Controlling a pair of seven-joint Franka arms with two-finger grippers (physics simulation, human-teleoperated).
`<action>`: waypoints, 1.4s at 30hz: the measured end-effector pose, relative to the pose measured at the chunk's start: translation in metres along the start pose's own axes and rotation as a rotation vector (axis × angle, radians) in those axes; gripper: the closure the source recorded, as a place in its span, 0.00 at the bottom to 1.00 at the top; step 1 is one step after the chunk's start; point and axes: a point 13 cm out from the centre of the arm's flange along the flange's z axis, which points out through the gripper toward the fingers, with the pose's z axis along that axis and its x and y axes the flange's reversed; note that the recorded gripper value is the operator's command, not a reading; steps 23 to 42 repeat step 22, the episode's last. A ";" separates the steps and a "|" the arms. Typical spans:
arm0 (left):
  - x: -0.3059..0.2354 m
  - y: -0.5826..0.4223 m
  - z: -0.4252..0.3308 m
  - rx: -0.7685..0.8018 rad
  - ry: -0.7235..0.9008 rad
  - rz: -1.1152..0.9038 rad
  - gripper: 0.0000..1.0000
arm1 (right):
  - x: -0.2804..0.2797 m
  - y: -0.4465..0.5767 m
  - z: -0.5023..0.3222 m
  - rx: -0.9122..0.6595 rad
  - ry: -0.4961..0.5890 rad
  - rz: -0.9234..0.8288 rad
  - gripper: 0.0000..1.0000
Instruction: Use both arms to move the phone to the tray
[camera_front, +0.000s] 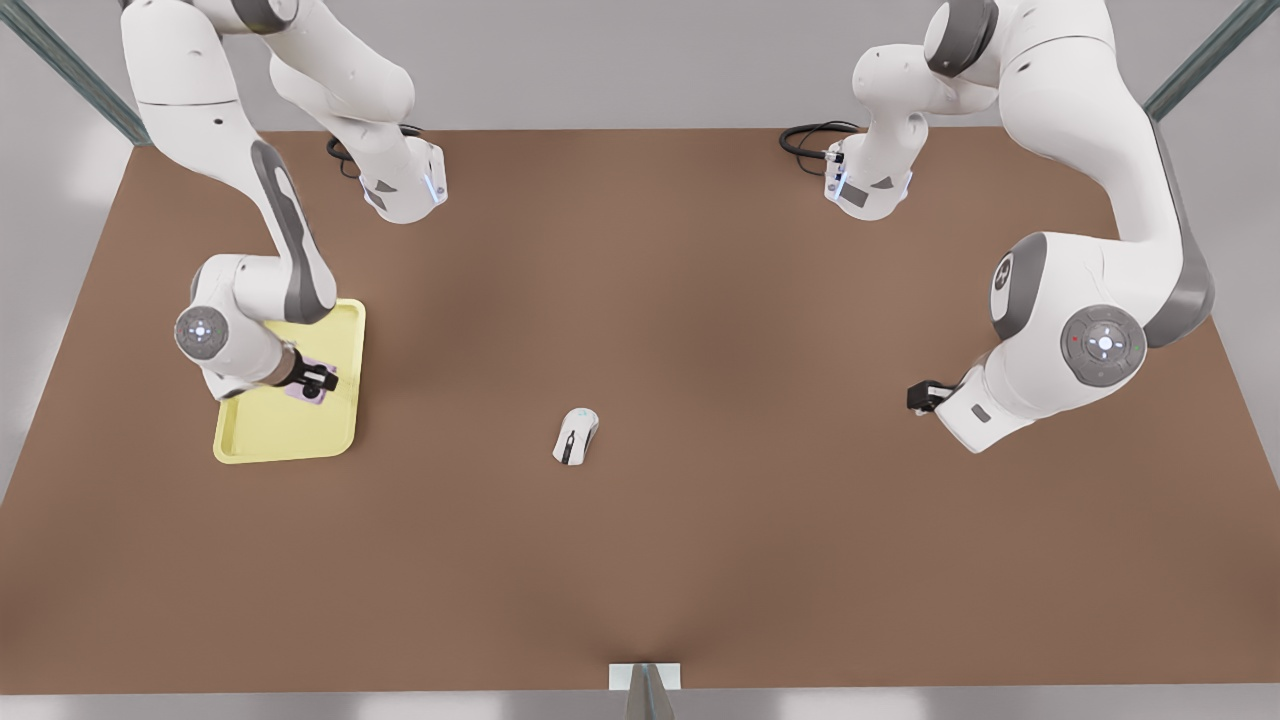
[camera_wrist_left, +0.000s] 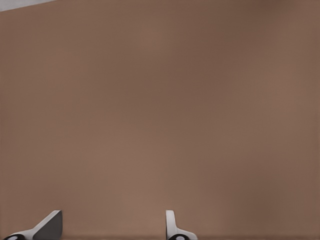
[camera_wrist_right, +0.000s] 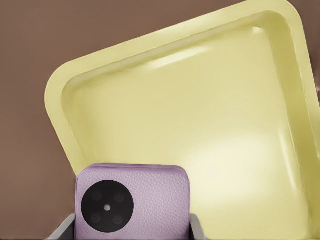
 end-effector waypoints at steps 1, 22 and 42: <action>0.000 0.000 0.000 0.000 -0.001 0.000 0.00 | 0.001 -0.011 0.005 0.003 0.007 -0.017 0.14; 0.054 0.035 -0.046 -0.017 -0.002 -0.027 0.00 | -0.052 0.039 -0.394 -0.002 -0.239 -0.318 0.00; 0.054 0.035 -0.046 -0.017 -0.002 -0.027 0.00 | -0.052 0.039 -0.394 -0.002 -0.239 -0.318 0.00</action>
